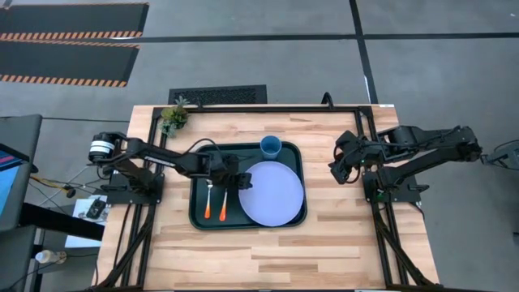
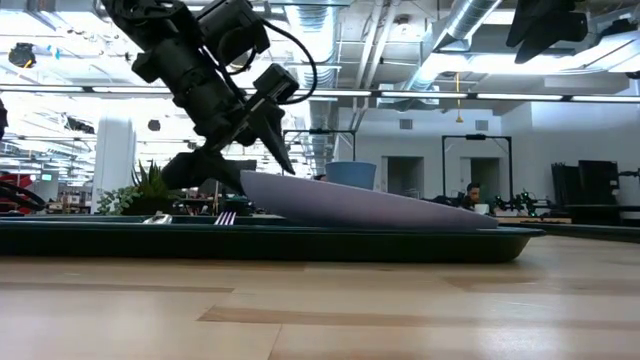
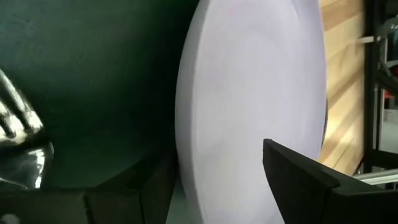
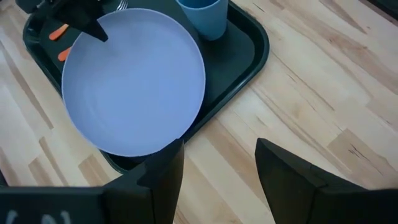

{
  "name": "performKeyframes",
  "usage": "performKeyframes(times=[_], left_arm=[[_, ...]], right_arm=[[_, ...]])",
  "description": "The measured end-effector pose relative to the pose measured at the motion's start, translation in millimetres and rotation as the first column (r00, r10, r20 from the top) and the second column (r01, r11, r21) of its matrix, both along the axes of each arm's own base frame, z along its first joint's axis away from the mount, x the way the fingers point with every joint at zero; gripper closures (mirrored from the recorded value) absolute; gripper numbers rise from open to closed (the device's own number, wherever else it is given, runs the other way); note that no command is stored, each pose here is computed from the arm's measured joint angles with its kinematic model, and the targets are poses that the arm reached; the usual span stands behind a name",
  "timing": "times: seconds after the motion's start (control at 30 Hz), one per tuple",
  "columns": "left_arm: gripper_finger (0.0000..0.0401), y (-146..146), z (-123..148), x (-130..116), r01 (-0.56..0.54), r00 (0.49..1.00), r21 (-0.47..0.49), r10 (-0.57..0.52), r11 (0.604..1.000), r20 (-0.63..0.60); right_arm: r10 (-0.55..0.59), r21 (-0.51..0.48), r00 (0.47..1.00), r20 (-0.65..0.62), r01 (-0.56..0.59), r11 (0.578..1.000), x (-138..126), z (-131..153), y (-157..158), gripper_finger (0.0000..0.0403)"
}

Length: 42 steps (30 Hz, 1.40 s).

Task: Pick and place plate/cup/fork/spoon on tray
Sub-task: Put the purple plate on the black tray to the right of the orange fork, then return to Home Position

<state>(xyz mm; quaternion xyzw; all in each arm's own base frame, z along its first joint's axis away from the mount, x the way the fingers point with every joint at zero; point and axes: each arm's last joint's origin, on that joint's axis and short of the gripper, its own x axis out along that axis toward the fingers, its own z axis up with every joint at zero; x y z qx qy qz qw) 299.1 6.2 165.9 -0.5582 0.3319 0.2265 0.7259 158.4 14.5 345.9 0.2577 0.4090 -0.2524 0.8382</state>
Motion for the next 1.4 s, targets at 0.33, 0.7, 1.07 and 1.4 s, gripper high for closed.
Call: performKeyframes(times=[0.33,0.7,1.07,1.4], left_arm=[[0.0181,0.6,5.5,-4.5,-0.013,1.000,-0.036,0.013,0.999,-0.010],[0.0181,2.9,71.2,-34.2,0.036,0.976,0.047,-0.045,0.998,0.212],[0.0181,-13.8,178.4,-123.9,-0.182,0.788,0.674,-0.304,0.716,0.535],[0.0181,-22.6,160.9,-203.9,-0.302,0.717,0.806,-0.436,0.509,0.544]], right_arm=[[0.004,-0.008,1.000,-0.001,-0.004,1.000,0.2,0.0,-0.1,0.0179],[0.201,-0.103,0.965,0.169,-0.186,0.977,-0.5,18.3,9.0,0.0179],[0.367,-0.453,0.732,0.574,-0.089,0.887,-47.0,56.5,25.8,0.0179],[0.142,-0.282,0.549,0.823,0.178,0.943,-101.1,-35.0,2.8,0.0179]])
